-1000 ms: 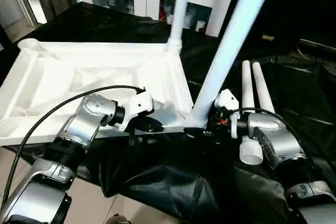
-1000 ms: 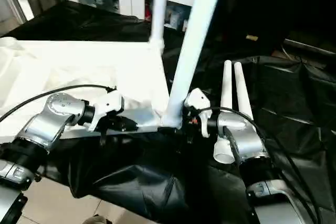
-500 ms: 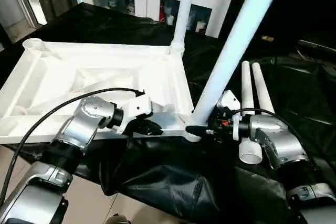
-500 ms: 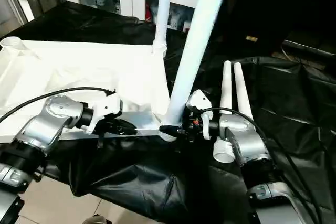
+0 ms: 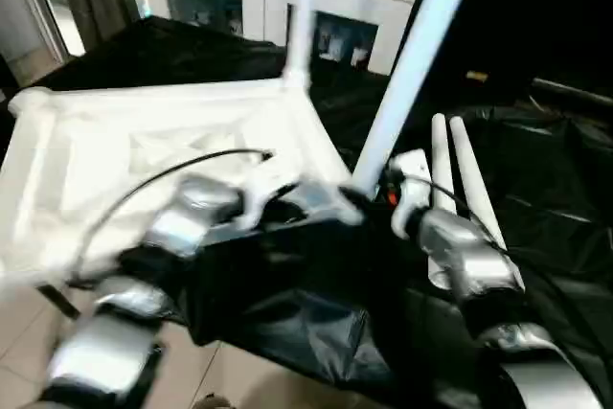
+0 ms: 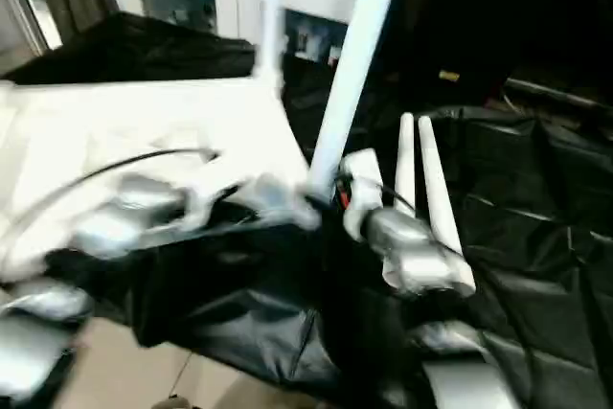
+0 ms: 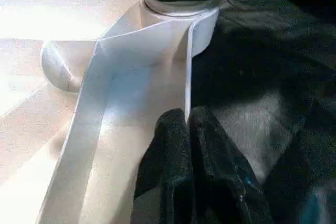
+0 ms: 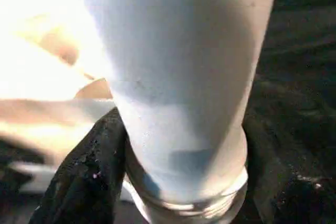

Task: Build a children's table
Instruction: Rotate leg to tighten

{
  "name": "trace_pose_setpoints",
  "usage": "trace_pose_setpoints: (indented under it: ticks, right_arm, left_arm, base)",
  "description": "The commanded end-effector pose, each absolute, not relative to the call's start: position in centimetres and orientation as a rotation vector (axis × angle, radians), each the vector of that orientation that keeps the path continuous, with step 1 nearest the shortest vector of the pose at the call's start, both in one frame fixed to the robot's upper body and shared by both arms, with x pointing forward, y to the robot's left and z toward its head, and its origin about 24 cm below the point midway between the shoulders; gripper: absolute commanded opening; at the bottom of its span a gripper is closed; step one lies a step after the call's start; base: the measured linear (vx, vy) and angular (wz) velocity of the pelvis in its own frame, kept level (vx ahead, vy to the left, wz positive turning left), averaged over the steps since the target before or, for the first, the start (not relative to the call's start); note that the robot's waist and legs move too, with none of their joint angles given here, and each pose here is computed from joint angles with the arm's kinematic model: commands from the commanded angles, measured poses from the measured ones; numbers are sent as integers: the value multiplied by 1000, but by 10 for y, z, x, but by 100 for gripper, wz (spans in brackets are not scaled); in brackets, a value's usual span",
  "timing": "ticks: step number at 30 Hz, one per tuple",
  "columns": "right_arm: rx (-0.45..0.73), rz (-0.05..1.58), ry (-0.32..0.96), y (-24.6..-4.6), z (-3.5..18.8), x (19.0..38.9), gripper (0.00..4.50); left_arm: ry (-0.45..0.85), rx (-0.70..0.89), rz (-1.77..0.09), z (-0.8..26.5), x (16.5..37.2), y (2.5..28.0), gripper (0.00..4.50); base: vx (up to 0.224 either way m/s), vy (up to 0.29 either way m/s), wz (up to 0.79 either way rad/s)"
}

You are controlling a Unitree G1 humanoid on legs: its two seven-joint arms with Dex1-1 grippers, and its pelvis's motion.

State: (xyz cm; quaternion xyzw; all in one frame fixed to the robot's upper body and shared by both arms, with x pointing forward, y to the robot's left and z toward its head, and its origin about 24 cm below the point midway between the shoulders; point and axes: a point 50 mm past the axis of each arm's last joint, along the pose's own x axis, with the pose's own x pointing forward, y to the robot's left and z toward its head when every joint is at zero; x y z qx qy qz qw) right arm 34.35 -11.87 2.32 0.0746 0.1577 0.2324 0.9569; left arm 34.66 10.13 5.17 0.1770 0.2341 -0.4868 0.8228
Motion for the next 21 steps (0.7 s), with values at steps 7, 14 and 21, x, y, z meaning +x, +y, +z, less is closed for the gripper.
trace_pose_setpoints:
  ticks: [7,14,21]
  right_arm:
    - [182,362,472,-75,-1,339,330]
    - [105,485,363,-90,18,351,378]
    - [20,763,314,-124,35,347,378]
  left_arm:
    - [471,394,-906,57,359,64,0]
    - [492,462,-1002,51,355,86,0]
    - [510,496,-1242,53,339,113,0]
  base:
    - [0,0,0]
    - [0,0,0]
    - [10,-1,0]
